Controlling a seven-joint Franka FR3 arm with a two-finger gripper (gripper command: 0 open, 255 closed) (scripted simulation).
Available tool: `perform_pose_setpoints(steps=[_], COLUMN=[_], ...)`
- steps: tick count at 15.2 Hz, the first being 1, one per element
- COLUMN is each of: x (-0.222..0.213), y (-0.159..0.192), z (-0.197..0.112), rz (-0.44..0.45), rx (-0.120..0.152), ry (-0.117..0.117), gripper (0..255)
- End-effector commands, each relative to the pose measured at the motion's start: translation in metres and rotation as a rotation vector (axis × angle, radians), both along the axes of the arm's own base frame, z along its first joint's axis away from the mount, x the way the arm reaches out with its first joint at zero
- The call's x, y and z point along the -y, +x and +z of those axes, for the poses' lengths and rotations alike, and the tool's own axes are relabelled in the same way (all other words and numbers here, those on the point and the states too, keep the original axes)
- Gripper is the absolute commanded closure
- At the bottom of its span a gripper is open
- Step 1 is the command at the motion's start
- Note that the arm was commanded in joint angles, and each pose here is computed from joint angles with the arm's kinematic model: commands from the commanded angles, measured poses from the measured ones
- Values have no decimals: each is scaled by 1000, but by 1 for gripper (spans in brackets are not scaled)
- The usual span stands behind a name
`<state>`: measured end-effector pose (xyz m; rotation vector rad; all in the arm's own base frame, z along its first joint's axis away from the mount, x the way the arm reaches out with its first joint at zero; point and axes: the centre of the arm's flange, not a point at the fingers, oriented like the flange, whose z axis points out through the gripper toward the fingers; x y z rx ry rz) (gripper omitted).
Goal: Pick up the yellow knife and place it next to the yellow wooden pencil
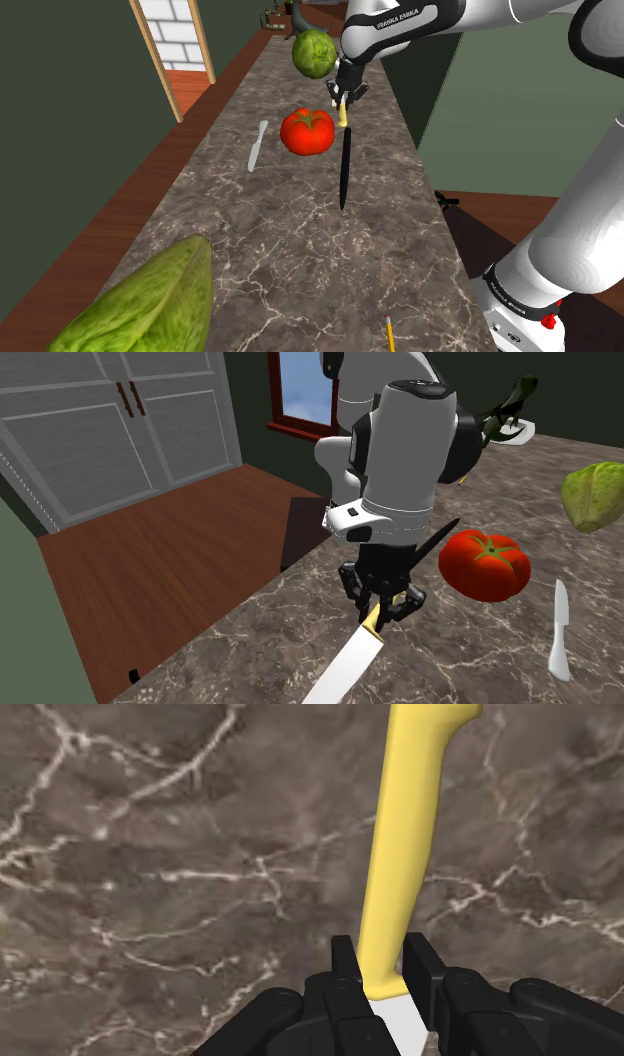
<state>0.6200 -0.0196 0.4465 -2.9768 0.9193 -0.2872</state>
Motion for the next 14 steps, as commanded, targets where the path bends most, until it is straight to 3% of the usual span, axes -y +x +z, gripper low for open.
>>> perform_pose_setpoints(steps=[1,14], x=[0,0], y=[0,0], z=[8,77], rz=[0,0], rx=[0,0], ry=[0,0], gripper=[255,255])
